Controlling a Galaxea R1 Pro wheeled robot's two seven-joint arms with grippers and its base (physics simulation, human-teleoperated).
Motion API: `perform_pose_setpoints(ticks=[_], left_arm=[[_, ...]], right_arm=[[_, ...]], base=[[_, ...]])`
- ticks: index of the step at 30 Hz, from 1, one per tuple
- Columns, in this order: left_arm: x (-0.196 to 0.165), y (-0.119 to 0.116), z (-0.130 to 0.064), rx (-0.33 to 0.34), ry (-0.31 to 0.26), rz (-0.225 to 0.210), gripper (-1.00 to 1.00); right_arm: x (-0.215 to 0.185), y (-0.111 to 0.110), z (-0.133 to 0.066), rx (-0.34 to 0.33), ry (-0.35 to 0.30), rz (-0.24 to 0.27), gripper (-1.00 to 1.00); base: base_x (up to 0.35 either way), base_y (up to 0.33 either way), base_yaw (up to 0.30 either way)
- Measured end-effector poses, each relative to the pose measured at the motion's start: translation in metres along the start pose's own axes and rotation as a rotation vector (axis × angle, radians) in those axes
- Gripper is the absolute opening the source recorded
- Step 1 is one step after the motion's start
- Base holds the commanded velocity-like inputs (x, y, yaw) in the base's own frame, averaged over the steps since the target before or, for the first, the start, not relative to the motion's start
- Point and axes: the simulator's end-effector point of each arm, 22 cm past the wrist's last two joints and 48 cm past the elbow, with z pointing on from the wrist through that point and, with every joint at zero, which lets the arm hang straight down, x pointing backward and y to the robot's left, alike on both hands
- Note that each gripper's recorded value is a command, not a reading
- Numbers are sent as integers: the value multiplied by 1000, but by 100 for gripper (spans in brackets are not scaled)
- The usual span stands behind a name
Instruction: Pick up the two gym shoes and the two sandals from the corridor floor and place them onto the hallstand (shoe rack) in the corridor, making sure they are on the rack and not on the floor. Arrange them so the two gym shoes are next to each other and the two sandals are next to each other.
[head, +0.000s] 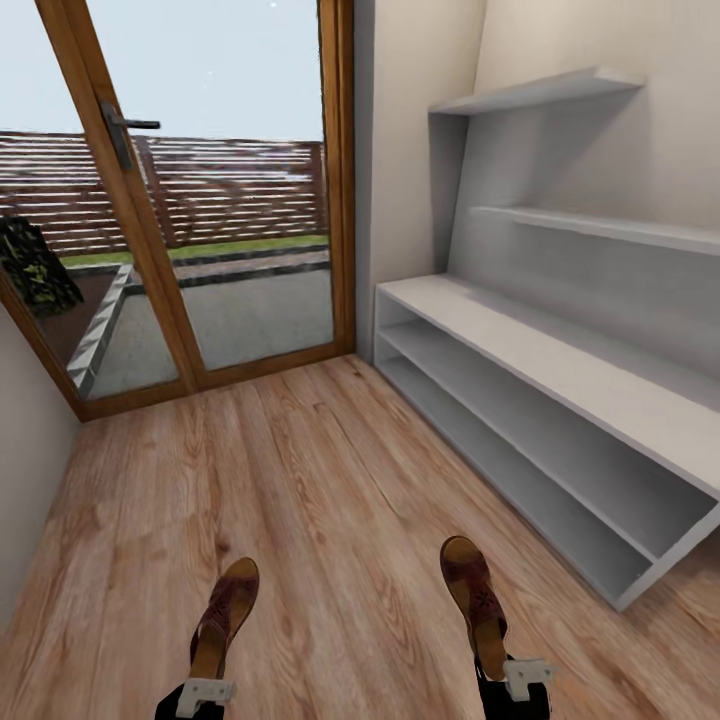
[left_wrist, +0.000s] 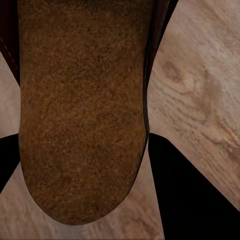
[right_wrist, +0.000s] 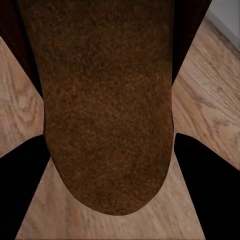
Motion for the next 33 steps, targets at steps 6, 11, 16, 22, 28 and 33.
perform_pose_setpoints(ticks=[6,11,16,22,28,33], left_arm=[[0,1,0,-1,-1,0,-100],[0,1,0,-2,0,0,-100],[0,1,0,-2,0,0,-100],[0,1,0,-1,0,0,-100],[0,1,0,-1,0,1,-100],[0,1,0,-1,1,0,-100]], right_arm=[[0,0,0,0,-1,0,-100],[0,-1,0,1,0,-1,-100],[0,0,0,-1,1,-1,-100],[11,2,-4,-4,26,-2,-100],[14,2,-5,-5,33,-3,-100],[15,2,-5,-5,34,-3,-100]], base=[[212,239,0],[235,236,0],[256,232,0],[277,225,0],[285,207,0],[293,187,0]])
